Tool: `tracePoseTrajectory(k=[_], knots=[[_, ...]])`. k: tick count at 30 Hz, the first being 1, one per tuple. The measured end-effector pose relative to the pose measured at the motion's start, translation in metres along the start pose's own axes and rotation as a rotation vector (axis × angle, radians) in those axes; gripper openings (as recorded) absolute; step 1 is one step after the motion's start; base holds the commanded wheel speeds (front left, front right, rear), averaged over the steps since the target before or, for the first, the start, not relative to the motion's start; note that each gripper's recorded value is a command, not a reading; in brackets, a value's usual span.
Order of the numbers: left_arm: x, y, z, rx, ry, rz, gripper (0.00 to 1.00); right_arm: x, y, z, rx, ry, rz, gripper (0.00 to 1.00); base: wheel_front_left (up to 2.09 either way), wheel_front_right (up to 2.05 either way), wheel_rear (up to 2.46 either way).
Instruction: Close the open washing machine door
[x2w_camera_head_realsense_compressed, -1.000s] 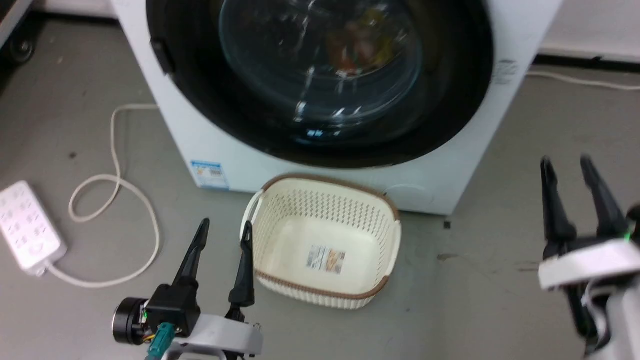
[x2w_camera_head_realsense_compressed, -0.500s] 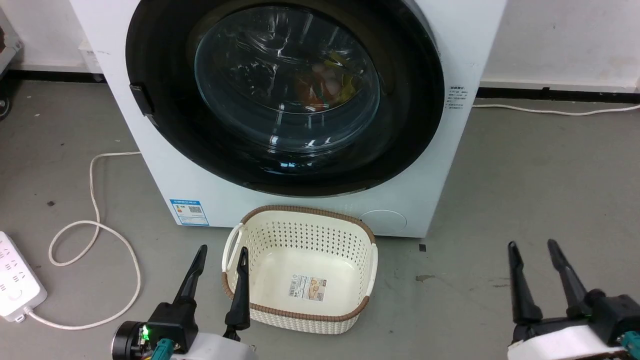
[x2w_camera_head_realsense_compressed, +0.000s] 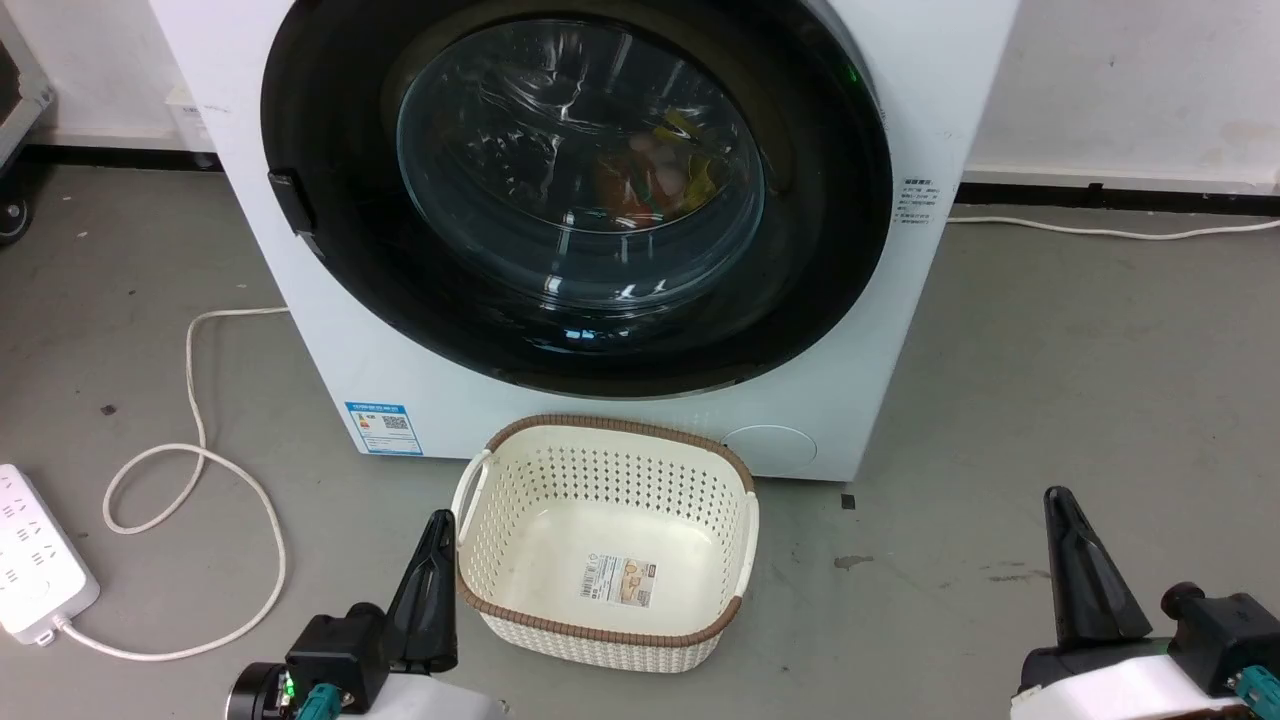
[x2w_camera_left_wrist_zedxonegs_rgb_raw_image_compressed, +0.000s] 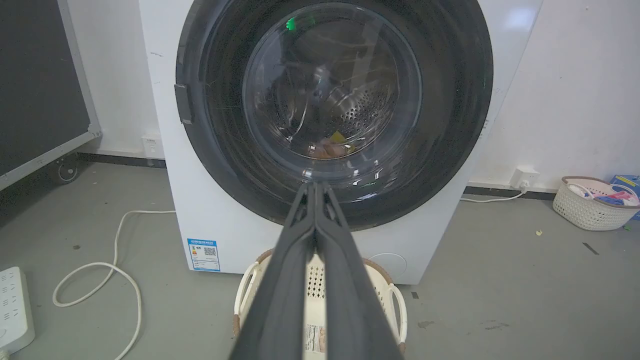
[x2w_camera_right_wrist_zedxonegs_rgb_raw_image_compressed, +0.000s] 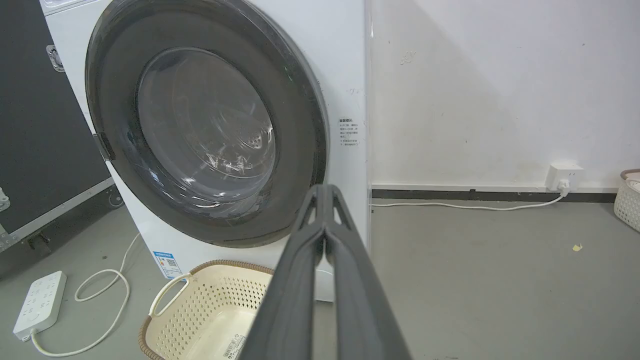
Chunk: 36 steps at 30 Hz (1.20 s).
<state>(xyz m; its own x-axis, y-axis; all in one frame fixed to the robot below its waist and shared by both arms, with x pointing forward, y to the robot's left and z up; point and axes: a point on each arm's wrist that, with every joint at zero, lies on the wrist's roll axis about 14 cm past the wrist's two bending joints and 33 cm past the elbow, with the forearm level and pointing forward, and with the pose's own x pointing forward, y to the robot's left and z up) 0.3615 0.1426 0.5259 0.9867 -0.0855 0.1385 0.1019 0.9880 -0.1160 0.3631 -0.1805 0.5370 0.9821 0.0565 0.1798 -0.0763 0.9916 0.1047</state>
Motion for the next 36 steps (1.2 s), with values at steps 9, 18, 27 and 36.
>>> tracePoseTrajectory(k=[9, 18, 27, 36], knots=[[0.0003, 0.0019, -0.0011, 0.004, 0.014, 0.005, 0.0, 0.0, 0.0007, -0.0025, -0.004, 0.018, 0.003, 0.0, 0.0, 0.0, 0.0], [0.0007, 0.0038, -0.0016, 0.015, 0.025, 0.009, 0.0, 0.0002, 0.0022, -0.0043, -0.012, 0.034, 0.009, 0.0, 0.0, 0.0, 0.0], [0.0011, 0.0057, -0.0019, 0.031, 0.036, 0.012, 0.0, 0.0003, 0.0037, -0.0063, -0.023, 0.051, 0.014, 0.0, 0.0, 0.0, 0.0], [0.0015, 0.0092, -0.0021, 0.043, 0.047, 0.021, 0.0, 0.0004, 0.0051, -0.0079, -0.035, 0.067, 0.02, 0.0, 0.0, 0.0, 0.0]])
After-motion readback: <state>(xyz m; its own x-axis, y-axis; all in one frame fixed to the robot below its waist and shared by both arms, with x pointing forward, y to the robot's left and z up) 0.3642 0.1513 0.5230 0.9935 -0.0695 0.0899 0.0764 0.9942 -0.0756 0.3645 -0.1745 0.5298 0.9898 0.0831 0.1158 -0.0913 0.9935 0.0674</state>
